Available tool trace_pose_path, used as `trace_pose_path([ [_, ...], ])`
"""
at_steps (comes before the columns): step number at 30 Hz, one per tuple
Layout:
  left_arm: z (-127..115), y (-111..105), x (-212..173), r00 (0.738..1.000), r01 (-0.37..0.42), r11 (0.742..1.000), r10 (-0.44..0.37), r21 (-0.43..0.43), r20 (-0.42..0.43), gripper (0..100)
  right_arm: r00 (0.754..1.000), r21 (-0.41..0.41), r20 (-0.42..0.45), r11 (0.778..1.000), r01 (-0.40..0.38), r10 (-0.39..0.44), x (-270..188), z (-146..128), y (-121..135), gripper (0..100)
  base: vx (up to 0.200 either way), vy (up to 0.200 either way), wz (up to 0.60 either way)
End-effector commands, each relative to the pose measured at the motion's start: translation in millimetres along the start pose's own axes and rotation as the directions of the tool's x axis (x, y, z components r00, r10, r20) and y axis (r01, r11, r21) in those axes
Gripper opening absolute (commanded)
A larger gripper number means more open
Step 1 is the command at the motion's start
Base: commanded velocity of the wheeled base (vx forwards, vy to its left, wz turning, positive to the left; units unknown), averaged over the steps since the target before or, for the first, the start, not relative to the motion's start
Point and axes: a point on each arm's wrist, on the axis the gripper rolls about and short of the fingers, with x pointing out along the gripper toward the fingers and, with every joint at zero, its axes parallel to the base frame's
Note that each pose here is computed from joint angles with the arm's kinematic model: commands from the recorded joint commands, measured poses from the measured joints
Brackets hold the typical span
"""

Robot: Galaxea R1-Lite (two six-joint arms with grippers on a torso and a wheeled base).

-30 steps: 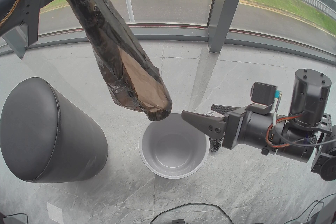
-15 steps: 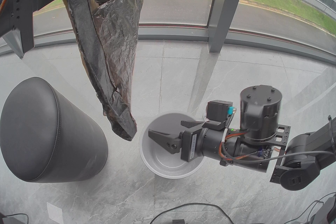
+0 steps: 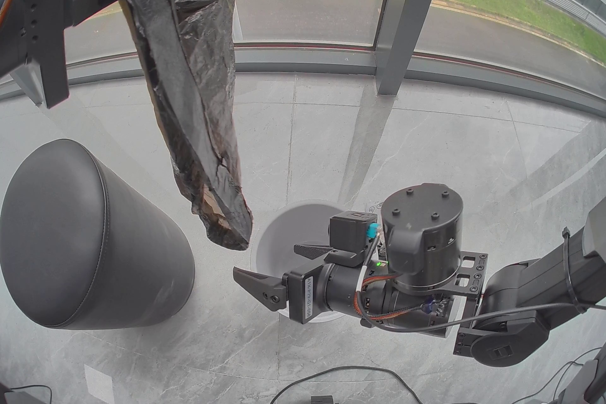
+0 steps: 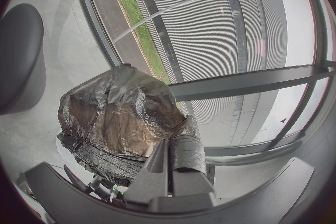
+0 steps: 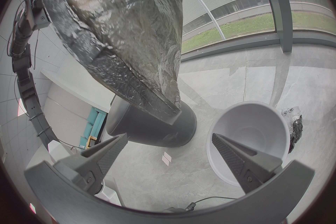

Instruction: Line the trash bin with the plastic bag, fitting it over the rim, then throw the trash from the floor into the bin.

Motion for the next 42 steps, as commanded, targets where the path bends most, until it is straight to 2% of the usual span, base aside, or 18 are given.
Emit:
trace_pose_path([
  [1, -9, 0, -3, 0.997, 0.023, 1.000, -0.023, -0.012, -0.072, 0, 1.000, -0.007, -0.013, 1.000, 0.014, -0.014, 10, -7, 1, 100, 0.000, 0.000, 0.00],
  [10, -9, -4, -25, 0.984, 0.094, 0.995, -0.100, -0.047, -0.151, 0, 0.999, -0.002, 0.018, 0.999, 0.047, -0.047, 26, -2, -4, 100, 0.000, 0.000, 0.00],
  [17, -8, -2, -27, 0.983, 0.093, 0.995, -0.099, -0.046, -0.153, 0, 0.993, -0.010, 0.064, 0.995, 0.102, -0.101, 24, 6, -2, 100, 0.000, 0.000, 0.00],
  [22, -8, -2, -26, 0.984, 0.091, 0.995, -0.096, -0.045, -0.151, 0, 0.991, -0.019, 0.068, 0.993, 0.114, -0.112, 23, 6, -3, 100, 0.000, 0.000, 0.00],
  [25, -9, -1, -25, 0.985, 0.086, 0.995, -0.092, -0.043, -0.149, 0, 0.984, -0.044, 0.090, 0.987, 0.155, -0.151, 21, 8, -3, 100, 0.000, 0.000, 0.00],
  [35, -11, 1, -23, 0.984, 0.076, 0.996, -0.081, -0.036, -0.157, 0, 0.980, -0.048, 0.127, 0.986, 0.158, -0.151, 11, 18, 1, 100, 0.000, 0.000, 0.00],
  [42, -12, 5, -26, 0.978, 0.087, 0.996, -0.092, -0.037, -0.188, 0, 0.948, -0.046, 0.198, 0.964, 0.261, -0.247, 18, 22, 0, 100, 0.000, 0.000, 0.00],
])
